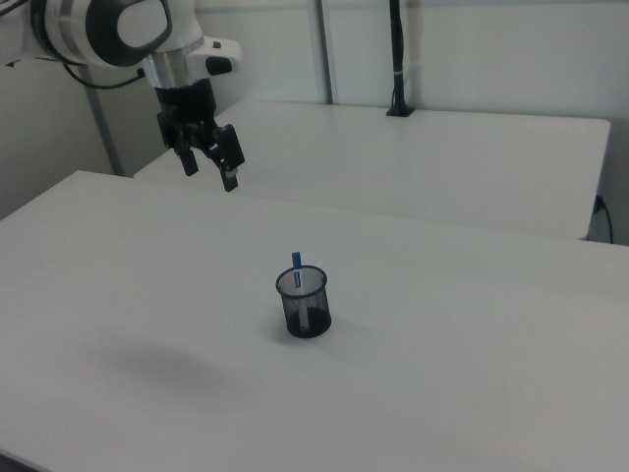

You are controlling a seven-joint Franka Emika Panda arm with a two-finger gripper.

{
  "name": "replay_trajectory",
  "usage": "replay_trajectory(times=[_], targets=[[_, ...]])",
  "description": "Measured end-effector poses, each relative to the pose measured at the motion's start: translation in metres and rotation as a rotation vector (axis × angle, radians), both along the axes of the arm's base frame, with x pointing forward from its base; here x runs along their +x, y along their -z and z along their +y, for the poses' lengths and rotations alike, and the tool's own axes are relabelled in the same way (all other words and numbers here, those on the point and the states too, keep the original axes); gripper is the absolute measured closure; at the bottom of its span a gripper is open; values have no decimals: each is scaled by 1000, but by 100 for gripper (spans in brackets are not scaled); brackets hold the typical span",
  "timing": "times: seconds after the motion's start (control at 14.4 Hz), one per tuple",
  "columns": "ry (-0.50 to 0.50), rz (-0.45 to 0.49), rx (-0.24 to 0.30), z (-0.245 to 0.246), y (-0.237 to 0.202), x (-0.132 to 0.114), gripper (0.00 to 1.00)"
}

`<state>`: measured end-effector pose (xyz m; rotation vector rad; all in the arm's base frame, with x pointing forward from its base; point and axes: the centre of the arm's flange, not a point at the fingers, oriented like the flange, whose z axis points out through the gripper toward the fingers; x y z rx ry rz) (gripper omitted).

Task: Insert the marker

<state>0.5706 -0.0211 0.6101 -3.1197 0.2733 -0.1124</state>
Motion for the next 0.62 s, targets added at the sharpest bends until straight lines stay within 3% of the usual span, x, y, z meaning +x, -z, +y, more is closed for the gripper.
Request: replay_trajectory(times=[0.42,0.62], targets=[[-104,-5,-10,-7,1,1,0],[-105,-40,-14,-8,-2,4,0]])
